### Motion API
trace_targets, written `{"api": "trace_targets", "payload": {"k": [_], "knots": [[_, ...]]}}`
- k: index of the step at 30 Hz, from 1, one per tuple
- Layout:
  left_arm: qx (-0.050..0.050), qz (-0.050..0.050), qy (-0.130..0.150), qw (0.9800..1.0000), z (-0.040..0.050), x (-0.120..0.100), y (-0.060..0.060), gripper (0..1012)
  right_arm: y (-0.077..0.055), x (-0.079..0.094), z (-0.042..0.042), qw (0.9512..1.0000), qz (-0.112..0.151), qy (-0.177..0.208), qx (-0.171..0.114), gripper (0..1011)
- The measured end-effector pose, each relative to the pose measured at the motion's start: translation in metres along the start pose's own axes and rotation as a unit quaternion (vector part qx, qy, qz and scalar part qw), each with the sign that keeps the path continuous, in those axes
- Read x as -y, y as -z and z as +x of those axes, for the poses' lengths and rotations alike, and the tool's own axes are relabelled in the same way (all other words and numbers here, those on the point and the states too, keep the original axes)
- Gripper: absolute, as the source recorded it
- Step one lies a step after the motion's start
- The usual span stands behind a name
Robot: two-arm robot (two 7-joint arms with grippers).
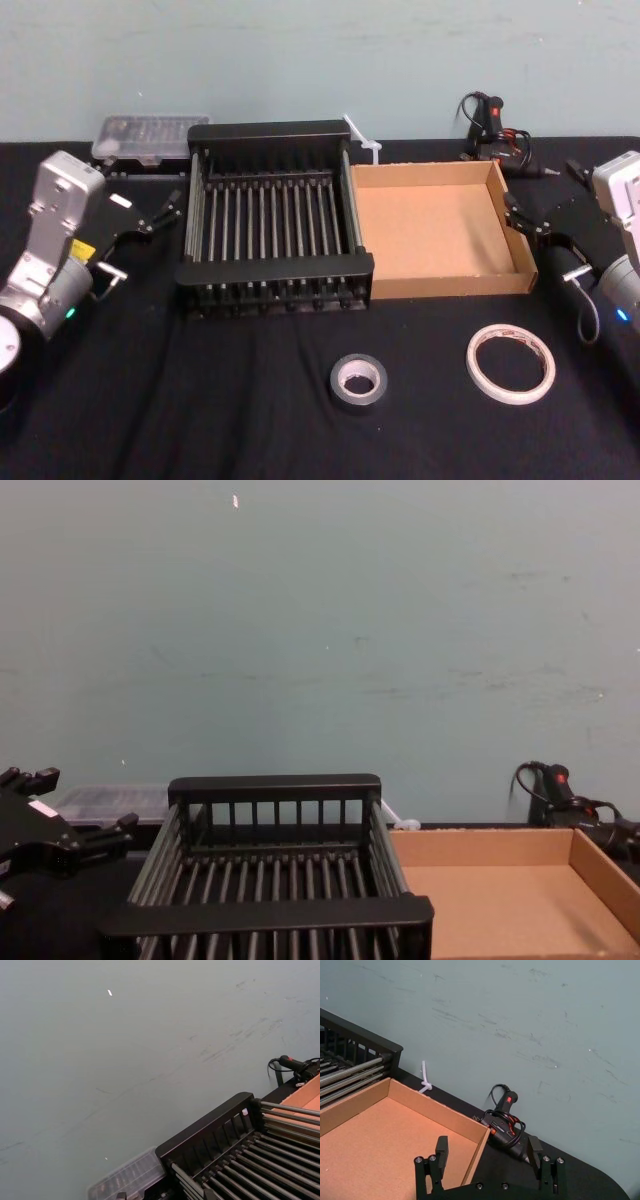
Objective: Pick up the white tape and place it into the black box , Pick up the silver tape and place it into the brown box.
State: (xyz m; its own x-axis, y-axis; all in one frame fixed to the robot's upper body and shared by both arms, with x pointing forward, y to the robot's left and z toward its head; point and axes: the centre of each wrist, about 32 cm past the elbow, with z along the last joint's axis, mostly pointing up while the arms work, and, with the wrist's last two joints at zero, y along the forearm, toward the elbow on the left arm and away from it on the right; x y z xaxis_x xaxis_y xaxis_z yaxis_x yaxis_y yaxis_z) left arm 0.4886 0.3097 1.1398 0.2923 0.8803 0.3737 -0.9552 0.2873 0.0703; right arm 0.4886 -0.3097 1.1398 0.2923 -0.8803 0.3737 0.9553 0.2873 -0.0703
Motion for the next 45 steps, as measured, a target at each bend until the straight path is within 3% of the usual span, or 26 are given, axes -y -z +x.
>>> {"api": "trace_targets", "payload": {"k": [45], "knots": [[0.000, 0.000, 0.000, 1.0000, 0.0000, 0.0000, 0.0000, 1001, -0.0001, 0.0001, 0.0012, 1.0000, 0.000, 0.000, -0.001, 1002]]}}
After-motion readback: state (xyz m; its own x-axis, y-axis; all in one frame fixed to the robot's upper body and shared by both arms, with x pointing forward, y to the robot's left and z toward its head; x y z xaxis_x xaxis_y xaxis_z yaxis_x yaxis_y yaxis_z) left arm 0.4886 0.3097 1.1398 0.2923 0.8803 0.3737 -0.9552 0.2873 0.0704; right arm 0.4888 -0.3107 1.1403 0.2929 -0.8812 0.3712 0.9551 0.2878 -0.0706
